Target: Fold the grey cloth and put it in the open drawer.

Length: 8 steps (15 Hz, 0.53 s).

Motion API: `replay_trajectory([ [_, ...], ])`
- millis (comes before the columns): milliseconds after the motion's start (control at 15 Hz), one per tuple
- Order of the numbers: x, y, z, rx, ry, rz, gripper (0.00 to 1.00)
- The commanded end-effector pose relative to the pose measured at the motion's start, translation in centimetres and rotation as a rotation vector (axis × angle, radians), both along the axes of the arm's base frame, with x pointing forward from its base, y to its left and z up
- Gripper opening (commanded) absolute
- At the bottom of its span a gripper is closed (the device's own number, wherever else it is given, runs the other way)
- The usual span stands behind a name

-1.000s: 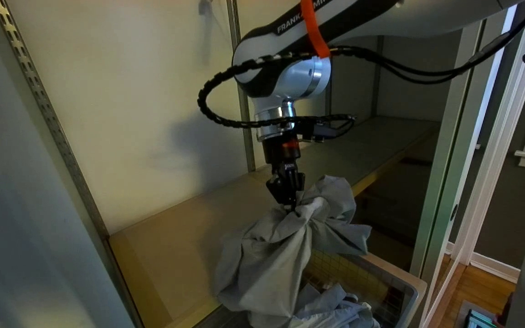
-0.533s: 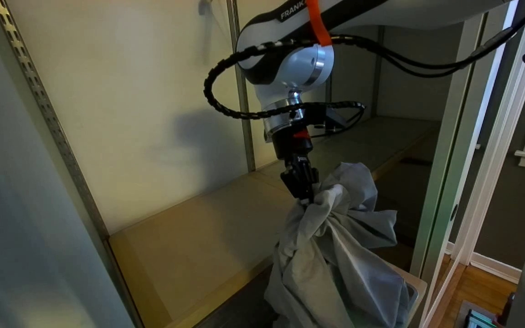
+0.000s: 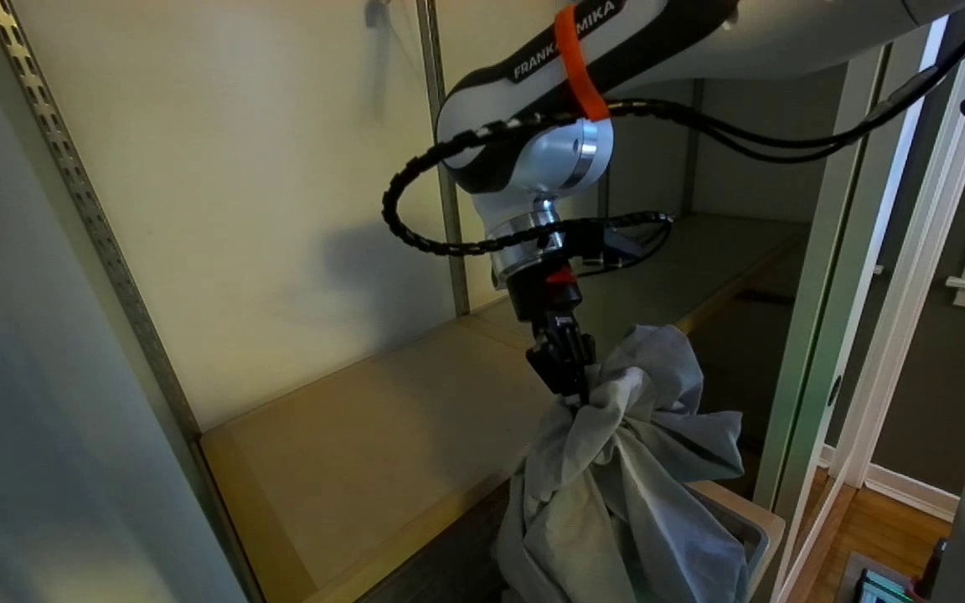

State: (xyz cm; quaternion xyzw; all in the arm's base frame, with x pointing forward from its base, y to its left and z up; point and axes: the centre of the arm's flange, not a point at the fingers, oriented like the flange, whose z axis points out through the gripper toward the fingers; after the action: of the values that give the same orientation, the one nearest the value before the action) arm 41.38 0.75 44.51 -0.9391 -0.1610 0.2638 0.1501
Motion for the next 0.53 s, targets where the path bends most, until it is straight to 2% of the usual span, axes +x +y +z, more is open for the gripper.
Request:
replay_trajectory([
  [0,-1.5,-0.2,-3.2,-0.05,-0.054,0.021,0.01],
  [133,-1.3,-0.4,-4.5,-0.106,-0.114,0.032,0.01],
  [467,-1.0,-0.6,-7.2,-0.174,-0.26,0.014,0.01],
])
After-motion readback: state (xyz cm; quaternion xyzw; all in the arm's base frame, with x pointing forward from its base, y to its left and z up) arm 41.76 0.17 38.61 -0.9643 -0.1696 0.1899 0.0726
